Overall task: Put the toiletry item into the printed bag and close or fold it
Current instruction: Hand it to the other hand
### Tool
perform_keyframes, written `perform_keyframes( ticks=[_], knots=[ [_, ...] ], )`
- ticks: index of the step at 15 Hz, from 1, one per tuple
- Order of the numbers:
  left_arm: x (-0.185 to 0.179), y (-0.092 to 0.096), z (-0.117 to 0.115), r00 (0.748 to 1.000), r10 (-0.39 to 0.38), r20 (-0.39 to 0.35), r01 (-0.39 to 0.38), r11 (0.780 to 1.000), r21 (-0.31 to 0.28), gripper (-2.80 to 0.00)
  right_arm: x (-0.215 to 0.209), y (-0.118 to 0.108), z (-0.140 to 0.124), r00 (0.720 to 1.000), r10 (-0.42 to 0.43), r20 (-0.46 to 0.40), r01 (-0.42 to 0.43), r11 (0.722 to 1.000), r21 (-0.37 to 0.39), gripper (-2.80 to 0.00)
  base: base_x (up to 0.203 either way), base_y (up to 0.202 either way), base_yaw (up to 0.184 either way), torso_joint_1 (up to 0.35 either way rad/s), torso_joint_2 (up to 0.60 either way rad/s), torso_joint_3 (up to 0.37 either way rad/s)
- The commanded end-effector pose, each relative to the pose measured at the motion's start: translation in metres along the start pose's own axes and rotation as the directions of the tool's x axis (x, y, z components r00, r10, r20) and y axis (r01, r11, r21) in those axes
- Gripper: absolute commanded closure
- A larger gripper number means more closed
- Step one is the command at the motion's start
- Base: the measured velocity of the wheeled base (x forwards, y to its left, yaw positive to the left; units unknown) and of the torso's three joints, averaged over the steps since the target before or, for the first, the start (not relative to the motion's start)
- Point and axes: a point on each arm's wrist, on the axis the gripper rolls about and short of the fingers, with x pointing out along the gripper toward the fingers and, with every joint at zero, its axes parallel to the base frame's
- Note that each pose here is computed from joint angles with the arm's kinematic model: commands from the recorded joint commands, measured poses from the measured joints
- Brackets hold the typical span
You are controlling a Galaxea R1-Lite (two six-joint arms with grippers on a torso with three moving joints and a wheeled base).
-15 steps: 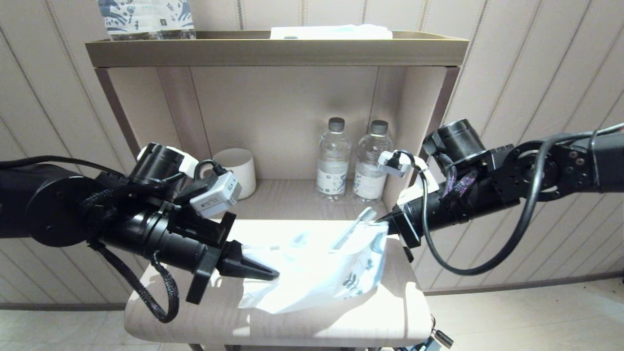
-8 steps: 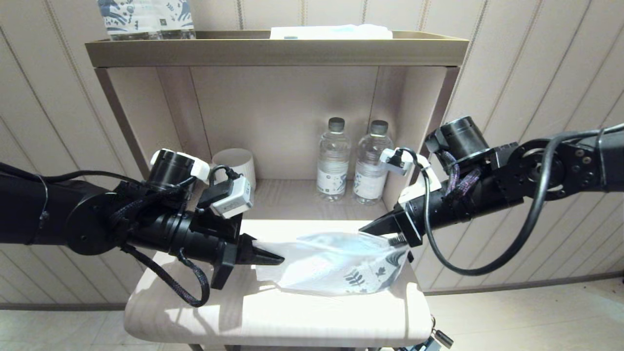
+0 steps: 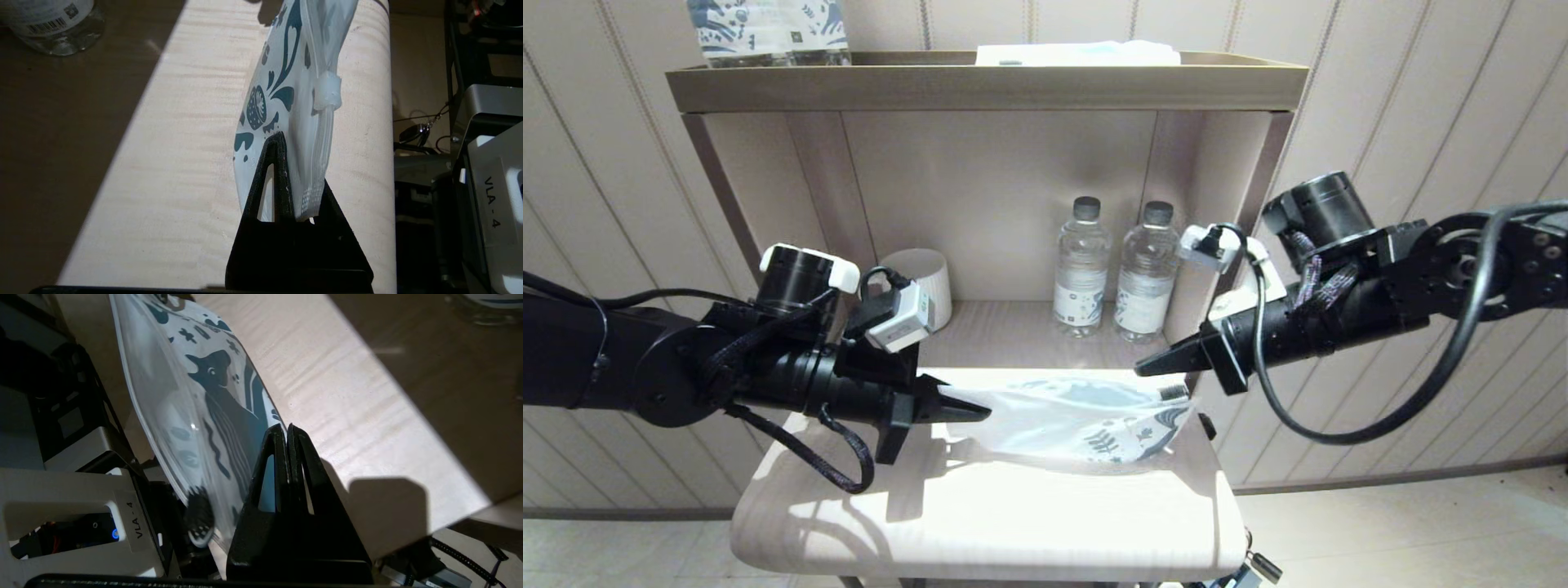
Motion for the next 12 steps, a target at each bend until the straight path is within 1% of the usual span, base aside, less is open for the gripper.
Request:
perform_keyframes(
  ticks=[1, 4, 9, 12],
  knots=[
    [-0.003, 0.002, -0.002, 1.0, 0.01, 0.003, -0.01, 1.0, -0.001, 0.0, -0.016, 0.002, 0.008, 0.999, -0.026, 0.042, 0.026, 1.0, -0.002, 0.0, 0.0, 0.0, 0.0, 0.0, 0.0, 0.0],
    [0.002, 0.006, -0.01, 1.0, 0.001, -0.01, -0.002, 1.0, -0.02, 0.0, -0.022, 0.0, 0.007, 0.998, -0.043, 0.05, 0.042, 0.999, 0.011, 0.0, 0.0, 0.0, 0.0, 0.0, 0.0, 0.0],
    [0.013, 0.012, -0.025, 0.999, -0.014, -0.033, 0.012, 0.999, -0.049, 0.0, -0.019, -0.003, 0.002, 0.999, -0.039, 0.036, 0.039, 0.999, 0.02, 0.0, 0.0, 0.0, 0.0, 0.0, 0.0, 0.0],
    [0.01, 0.01, -0.019, 1.0, -0.01, -0.021, 0.009, 0.999, -0.038, 0.0, -0.021, -0.002, 0.004, 0.998, -0.044, 0.044, 0.044, 0.999, 0.016, 0.0, 0.0, 0.0, 0.0, 0.0, 0.0, 0.0]
  ],
)
